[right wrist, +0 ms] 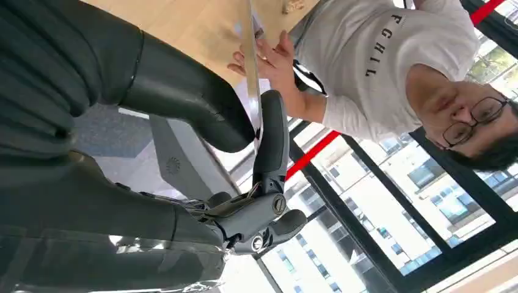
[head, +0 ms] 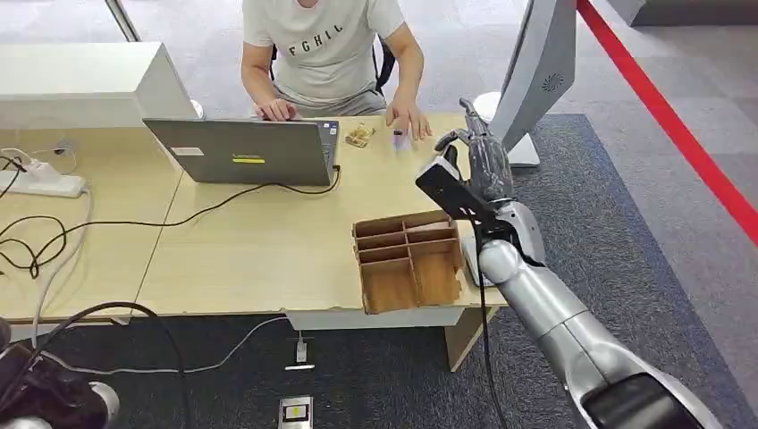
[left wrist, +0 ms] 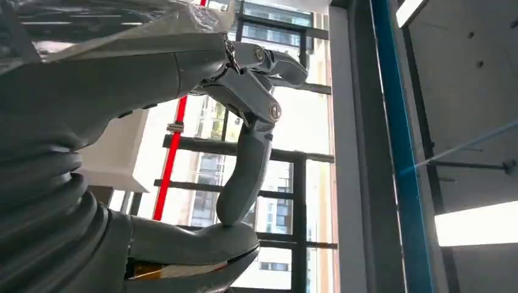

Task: Pass the card to the sensor for recognition and then transmit it.

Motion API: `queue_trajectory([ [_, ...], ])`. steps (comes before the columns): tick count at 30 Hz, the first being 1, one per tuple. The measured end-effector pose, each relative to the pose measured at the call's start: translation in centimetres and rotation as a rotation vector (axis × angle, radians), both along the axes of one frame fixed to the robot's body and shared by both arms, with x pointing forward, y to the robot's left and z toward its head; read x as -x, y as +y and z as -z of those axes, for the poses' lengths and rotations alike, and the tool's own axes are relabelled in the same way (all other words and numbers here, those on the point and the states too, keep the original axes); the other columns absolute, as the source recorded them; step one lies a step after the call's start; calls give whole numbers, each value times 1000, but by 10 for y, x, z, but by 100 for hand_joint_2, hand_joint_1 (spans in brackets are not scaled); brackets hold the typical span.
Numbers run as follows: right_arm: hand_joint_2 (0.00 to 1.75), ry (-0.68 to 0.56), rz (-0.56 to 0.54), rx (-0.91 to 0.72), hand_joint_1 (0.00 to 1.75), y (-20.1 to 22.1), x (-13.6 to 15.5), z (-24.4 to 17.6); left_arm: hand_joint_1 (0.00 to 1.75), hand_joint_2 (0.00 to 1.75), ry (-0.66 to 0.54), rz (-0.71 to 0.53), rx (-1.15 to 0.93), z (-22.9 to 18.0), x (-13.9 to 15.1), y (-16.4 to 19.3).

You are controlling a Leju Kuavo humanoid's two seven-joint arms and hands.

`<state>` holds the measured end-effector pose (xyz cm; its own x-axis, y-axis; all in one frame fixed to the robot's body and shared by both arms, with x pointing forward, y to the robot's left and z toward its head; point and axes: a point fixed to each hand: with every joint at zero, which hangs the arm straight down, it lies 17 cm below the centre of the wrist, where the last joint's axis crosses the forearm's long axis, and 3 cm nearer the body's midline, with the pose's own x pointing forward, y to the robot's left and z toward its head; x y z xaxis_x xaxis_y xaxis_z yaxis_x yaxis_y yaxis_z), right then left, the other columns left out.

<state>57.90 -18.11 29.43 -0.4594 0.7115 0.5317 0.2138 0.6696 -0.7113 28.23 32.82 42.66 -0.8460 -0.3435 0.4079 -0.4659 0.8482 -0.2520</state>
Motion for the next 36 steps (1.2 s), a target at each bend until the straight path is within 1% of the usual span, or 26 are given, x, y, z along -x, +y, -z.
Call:
queue_trajectory([
  [7, 175, -72, -22, -14, 175, 24, -11, -43, 0, 175, -13, 8, 12, -4, -1, 1],
  [12, 175, -80, -15, -3, 175, 38, -22, -56, 0, 175, -22, 22, 25, -8, -4, 2],
  [19, 175, -52, 26, 23, 175, 45, -34, -52, 0, 175, -45, 48, 47, -15, -9, 2],
  [24, 175, -9, 65, 51, 175, 44, -42, -40, 0, 175, -65, 75, 58, -17, -13, -2],
  [29, 175, 29, 106, 88, 175, 41, -48, -27, 0, 175, -70, 94, 70, -17, -17, -3],
  [36, 175, 50, 154, 143, 175, 37, -55, -21, 0, 175, -61, 97, 72, -14, -22, -3],
])
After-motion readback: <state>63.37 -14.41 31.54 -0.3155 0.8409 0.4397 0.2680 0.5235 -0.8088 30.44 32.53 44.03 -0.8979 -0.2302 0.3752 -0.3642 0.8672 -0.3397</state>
